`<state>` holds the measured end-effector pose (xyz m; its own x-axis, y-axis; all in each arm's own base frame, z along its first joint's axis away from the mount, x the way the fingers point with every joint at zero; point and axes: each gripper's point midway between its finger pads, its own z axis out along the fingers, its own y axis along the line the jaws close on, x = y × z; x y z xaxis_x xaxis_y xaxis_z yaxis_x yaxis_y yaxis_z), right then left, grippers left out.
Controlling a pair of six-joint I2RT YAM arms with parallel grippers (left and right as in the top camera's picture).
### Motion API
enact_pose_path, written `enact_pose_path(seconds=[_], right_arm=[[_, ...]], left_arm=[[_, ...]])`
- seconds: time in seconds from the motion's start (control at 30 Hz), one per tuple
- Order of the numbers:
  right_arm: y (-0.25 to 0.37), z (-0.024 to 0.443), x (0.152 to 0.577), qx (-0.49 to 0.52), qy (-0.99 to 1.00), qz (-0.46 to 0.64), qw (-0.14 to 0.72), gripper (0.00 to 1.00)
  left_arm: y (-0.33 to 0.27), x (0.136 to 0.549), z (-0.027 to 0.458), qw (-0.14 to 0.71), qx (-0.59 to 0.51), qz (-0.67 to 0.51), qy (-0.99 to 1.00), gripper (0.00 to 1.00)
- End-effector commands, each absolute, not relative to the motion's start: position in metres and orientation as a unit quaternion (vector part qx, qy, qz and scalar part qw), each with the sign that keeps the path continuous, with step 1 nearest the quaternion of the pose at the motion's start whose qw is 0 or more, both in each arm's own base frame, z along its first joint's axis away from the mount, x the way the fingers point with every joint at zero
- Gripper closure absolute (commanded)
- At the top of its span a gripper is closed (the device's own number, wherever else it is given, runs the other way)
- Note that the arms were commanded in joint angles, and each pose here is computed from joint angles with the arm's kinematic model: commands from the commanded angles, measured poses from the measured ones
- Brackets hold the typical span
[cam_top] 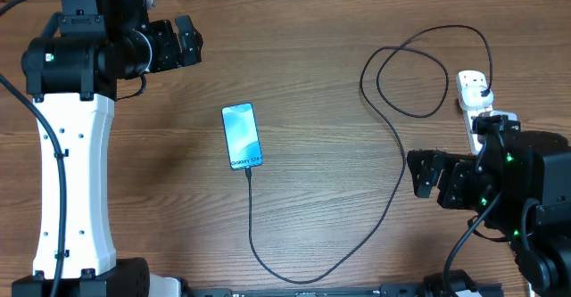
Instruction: Plug charger to phone and switch on socket
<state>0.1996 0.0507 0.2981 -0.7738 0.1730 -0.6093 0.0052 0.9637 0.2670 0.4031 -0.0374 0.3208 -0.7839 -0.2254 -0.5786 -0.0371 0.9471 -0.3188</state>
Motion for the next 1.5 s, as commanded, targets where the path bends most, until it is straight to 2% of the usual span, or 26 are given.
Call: enact_pose_path(seconds=[0.0, 0.4, 0.77, 0.93, 1.47], right_arm=[[0.053, 0.299, 0.199, 0.044, 0.932, 0.13, 0.335, 0.0], [0.043, 0.301, 0.204, 0.046, 0.93, 0.103, 0.349, 0.0], [0.046, 0.32, 0.223, 0.009, 0.874, 0.112, 0.472, 0.0], [0.047, 0.306, 0.23, 0.008, 0.832, 0.123, 0.541, 0.0], [0.046, 0.275, 0.236, 0.004, 0.714, 0.147, 0.684, 0.0]], left_arm=[[-0.039, 0.406, 0.322, 0.326, -0.061, -0.142, 0.933, 0.0], [-0.039, 0.406, 0.322, 0.326, -0.061, -0.142, 0.933, 0.0], [-0.039, 0.406, 0.322, 0.326, -0.061, -0.142, 0.933, 0.0], [-0.039, 0.406, 0.322, 0.326, -0.061, -0.142, 0.933, 0.0], [-0.039, 0.406, 0.322, 0.326, -0.061, -0.142, 0.933, 0.0]])
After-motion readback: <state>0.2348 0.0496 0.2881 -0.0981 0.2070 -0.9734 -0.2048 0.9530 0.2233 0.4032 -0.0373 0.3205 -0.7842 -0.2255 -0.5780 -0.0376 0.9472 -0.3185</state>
